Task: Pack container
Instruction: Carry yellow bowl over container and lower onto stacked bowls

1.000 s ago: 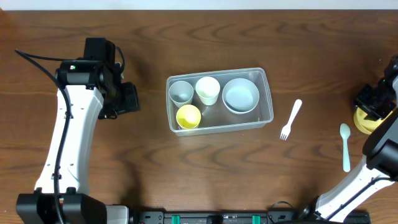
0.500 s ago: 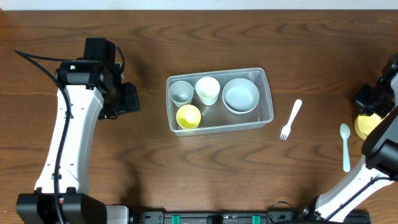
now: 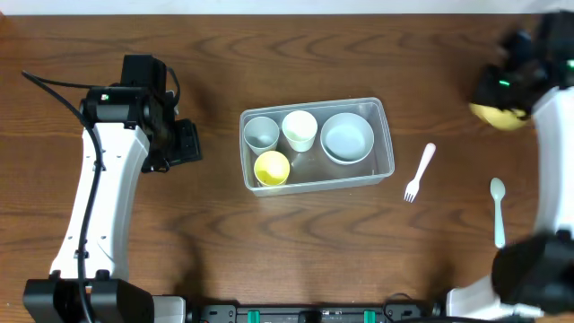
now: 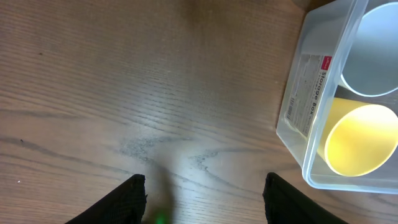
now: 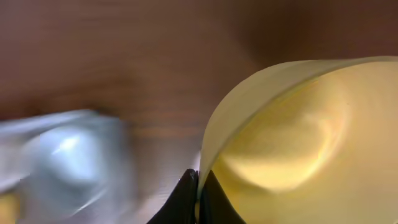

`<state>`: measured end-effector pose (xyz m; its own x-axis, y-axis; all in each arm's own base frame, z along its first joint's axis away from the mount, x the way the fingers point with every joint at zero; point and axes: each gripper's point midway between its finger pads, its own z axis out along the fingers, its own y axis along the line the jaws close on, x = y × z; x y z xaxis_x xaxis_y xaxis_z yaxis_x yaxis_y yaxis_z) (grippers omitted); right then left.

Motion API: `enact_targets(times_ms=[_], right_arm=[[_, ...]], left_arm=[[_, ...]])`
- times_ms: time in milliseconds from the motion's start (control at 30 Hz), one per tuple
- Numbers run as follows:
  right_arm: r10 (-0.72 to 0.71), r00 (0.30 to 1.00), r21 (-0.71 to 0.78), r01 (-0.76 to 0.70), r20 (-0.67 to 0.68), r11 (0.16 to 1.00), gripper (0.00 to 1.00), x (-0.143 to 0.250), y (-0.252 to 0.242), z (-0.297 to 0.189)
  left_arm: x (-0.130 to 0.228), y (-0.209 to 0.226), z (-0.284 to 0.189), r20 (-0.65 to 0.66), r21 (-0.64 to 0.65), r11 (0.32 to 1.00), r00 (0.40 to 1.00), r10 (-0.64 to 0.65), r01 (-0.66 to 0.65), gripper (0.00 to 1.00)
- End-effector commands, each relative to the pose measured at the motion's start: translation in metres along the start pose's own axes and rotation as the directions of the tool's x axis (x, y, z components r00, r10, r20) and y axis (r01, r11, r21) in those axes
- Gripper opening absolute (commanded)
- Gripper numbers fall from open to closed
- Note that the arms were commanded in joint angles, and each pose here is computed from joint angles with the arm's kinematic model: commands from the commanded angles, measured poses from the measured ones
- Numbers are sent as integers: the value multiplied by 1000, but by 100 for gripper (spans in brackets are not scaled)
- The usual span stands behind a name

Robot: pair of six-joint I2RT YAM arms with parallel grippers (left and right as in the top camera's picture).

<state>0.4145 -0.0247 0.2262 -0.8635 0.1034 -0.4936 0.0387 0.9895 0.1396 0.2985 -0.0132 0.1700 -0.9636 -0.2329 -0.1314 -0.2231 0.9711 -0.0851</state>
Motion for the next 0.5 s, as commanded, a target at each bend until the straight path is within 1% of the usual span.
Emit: enact_targets(times_ms=[0, 100, 233, 467], right_arm=[[-261, 965, -107, 260, -1, 960, 5, 14, 75, -8], [-399, 916, -149, 390, -38, 909, 6, 37, 131, 2], [-522, 849, -182, 502, -84, 846, 6, 64, 181, 24], [-593, 781, -208, 558, -196, 804, 6, 99, 209, 70]], left_arm=[[2, 0, -4, 5, 5, 1000, 1000, 1, -1, 61], [2, 0, -4, 5, 5, 1000, 1000, 1, -1, 61], [2, 0, -4, 5, 5, 1000, 1000, 1, -1, 61], [4, 1, -4, -2, 3, 1000, 1000, 1, -1, 62]])
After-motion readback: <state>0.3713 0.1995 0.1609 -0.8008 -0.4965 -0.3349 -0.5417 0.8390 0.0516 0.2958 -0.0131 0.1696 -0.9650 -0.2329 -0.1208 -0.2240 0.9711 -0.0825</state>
